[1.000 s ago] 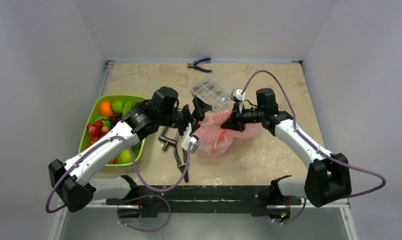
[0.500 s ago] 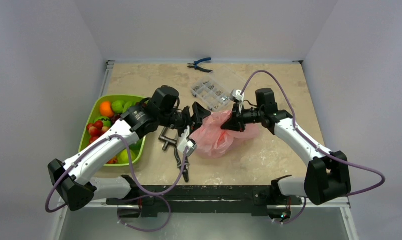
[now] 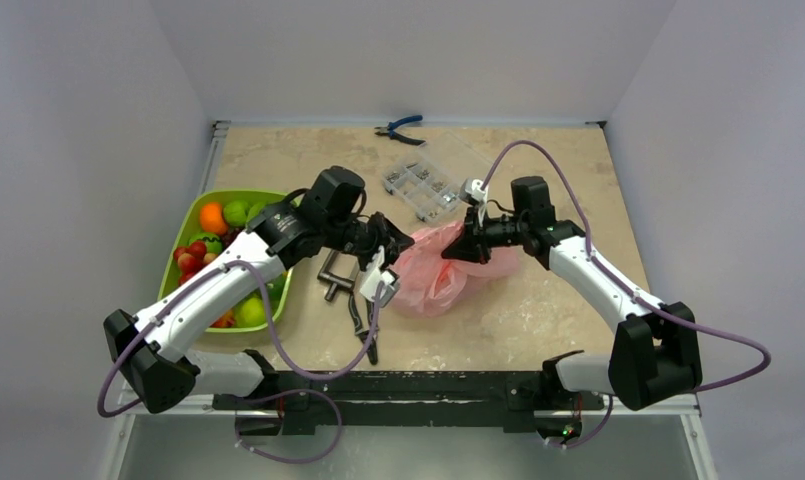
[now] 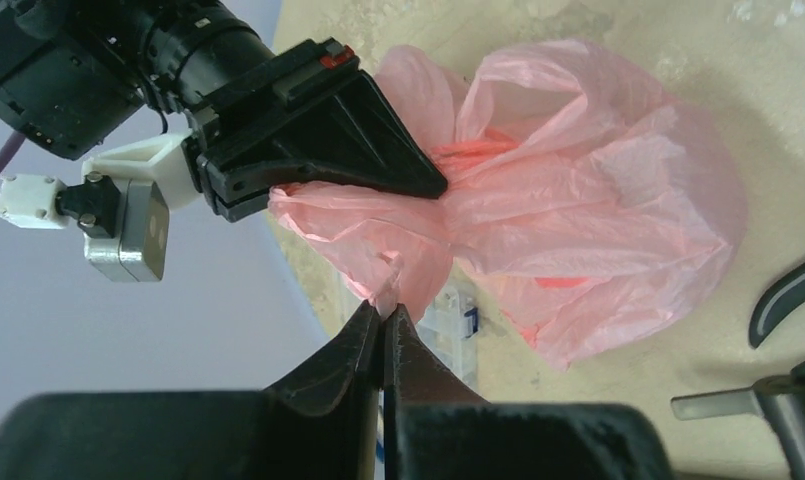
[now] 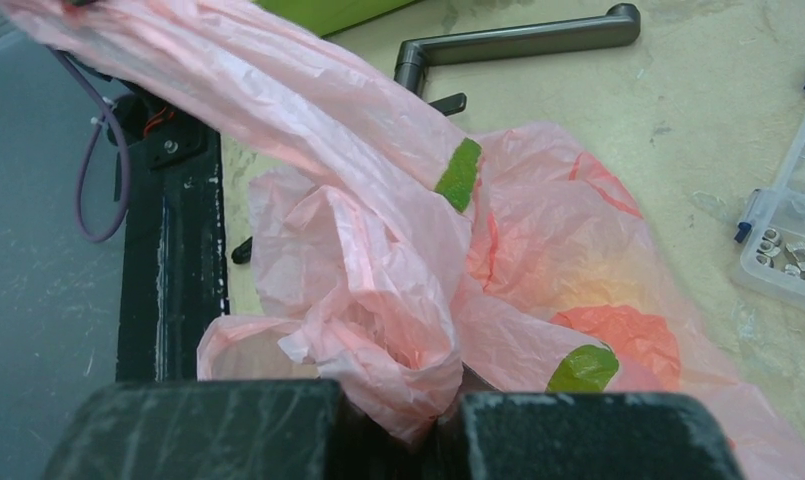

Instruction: Place the fake fruits into the plastic bag and tie a complex knot

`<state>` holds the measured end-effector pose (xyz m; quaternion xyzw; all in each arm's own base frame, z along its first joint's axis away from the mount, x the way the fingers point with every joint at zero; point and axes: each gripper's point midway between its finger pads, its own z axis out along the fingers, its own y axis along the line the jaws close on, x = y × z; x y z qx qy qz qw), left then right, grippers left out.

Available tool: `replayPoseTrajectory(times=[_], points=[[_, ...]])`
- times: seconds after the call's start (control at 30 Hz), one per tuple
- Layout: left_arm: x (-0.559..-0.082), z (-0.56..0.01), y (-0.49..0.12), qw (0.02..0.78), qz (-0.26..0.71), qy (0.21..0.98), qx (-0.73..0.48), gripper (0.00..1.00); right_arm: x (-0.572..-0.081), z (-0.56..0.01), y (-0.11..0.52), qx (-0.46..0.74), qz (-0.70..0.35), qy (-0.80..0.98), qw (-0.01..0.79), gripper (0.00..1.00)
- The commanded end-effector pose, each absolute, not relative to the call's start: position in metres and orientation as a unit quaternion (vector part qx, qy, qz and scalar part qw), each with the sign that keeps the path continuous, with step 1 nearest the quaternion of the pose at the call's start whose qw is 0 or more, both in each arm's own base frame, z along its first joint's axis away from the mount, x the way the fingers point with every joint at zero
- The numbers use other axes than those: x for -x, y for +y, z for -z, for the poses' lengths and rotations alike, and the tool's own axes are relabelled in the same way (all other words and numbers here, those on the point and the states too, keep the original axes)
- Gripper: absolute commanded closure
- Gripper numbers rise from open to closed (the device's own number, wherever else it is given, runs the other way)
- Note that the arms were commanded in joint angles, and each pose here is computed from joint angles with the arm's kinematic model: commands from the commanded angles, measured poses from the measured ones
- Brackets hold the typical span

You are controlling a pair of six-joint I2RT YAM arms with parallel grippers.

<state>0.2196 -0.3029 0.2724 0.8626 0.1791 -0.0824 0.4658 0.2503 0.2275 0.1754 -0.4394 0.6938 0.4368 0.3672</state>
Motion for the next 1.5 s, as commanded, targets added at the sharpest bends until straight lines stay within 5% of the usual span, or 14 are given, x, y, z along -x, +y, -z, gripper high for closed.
replayPoseTrajectory(times=[0.0,0.13,0.43,0.8,1.07,1.17,1.27,1.47], points=[[-0.216,-0.328,-0.313,0.522,0.173,0.256,-0.795,1.00,-0.270,-0.192,0.229,0.408,-0.425,0.701,0.402,1.00],[-0.229,-0.361,-0.320,0.514,0.307,0.437,-0.671,1.00,-0.282,-0.200,0.227,0.318,-0.430,0.735,0.417,1.00],[-0.230,-0.255,-0.362,0.437,0.362,0.614,-0.548,1.00,-0.283,-0.218,0.221,0.207,-0.447,0.751,0.440,1.00],[-0.258,-0.148,-0.372,0.398,0.294,0.653,-0.574,1.00,-0.269,-0.222,0.221,0.157,-0.480,0.752,0.425,1.00],[-0.302,-0.139,-0.359,0.447,0.268,0.658,-0.544,1.00,-0.254,-0.213,0.219,0.156,-0.487,0.757,0.407,1.00],[-0.292,-0.154,-0.359,0.450,0.301,0.632,-0.555,1.00,-0.251,-0.216,0.215,0.199,-0.462,0.755,0.420,0.81],[-0.279,-0.170,-0.360,0.448,0.337,0.610,-0.561,1.00,-0.254,-0.221,0.207,0.258,-0.412,0.750,0.448,0.46],[-0.274,-0.189,-0.360,0.440,0.368,0.602,-0.555,1.00,-0.276,-0.214,0.190,0.366,-0.300,0.739,0.480,0.08]])
